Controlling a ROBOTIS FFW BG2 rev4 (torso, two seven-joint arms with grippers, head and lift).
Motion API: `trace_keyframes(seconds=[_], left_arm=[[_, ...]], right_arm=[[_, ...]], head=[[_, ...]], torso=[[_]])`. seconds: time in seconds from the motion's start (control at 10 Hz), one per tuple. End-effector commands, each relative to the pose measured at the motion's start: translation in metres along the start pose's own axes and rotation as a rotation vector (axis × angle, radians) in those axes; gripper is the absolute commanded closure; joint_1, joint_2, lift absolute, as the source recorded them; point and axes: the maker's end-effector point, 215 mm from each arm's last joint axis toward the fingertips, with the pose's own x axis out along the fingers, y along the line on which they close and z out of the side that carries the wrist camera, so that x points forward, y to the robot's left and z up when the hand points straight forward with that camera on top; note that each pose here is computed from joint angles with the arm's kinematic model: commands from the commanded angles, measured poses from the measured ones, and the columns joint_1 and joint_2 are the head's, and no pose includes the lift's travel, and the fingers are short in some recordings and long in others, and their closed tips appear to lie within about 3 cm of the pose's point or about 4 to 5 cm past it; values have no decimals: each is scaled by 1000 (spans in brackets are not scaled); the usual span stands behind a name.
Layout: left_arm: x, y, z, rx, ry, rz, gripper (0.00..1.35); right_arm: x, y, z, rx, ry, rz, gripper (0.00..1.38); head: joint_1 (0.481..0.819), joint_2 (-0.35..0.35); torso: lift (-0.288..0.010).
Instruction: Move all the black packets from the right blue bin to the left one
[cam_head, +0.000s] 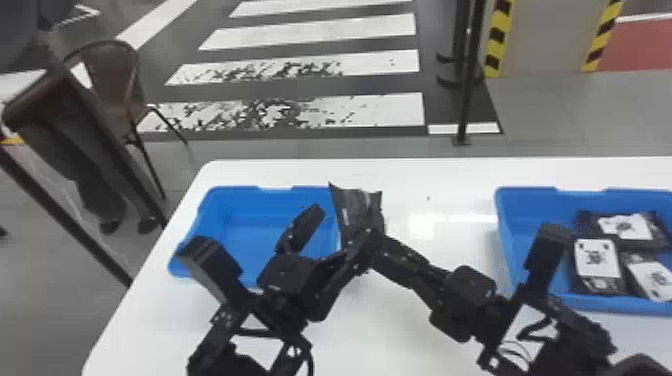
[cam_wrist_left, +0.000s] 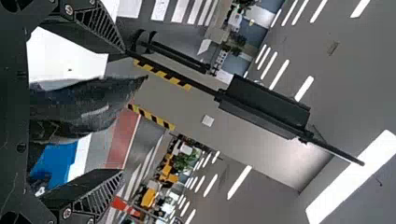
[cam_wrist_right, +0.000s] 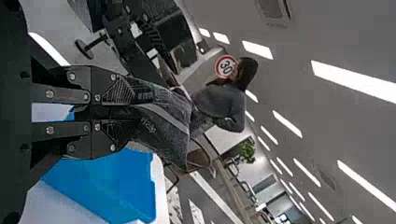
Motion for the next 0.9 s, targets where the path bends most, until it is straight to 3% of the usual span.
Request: trace_keyframes(seconds=[0.0, 0.1, 0.2, 0.3, 0.4, 0.5, 0.6, 0.8], left_arm=[[2, 0, -6, 6, 11, -1, 122], [2, 0, -8, 2, 15, -2, 128], [3, -2, -4, 10, 1, -6, 251], [2, -4, -1, 11, -9, -7, 789], [4, -9, -7, 16, 6, -11, 1018], [4, -12, -7, 53, 12, -15, 1046], [5, -16, -8, 60, 19, -21, 1236], [6, -22, -1, 131, 28, -15, 1214]], right_arm=[[7, 12, -11, 13, 26, 30, 1039], [8, 13, -13, 17, 31, 31, 1038], [7, 12, -15, 24, 35, 30, 1038], [7, 14, -15, 25, 35, 33, 1038], [7, 13, -15, 29, 35, 32, 1038], [7, 13, -15, 33, 33, 33, 1038], [8, 13, -13, 34, 31, 33, 1038], [15, 11, 4, 16, 1, 38, 1039]], head=[[695, 215], [695, 230], [695, 238], [695, 240], [695, 240], [695, 238], [695, 233], [695, 224]], torso=[[-140], [-140], [-140], [-140], [-140], [-140], [-140], [-140]])
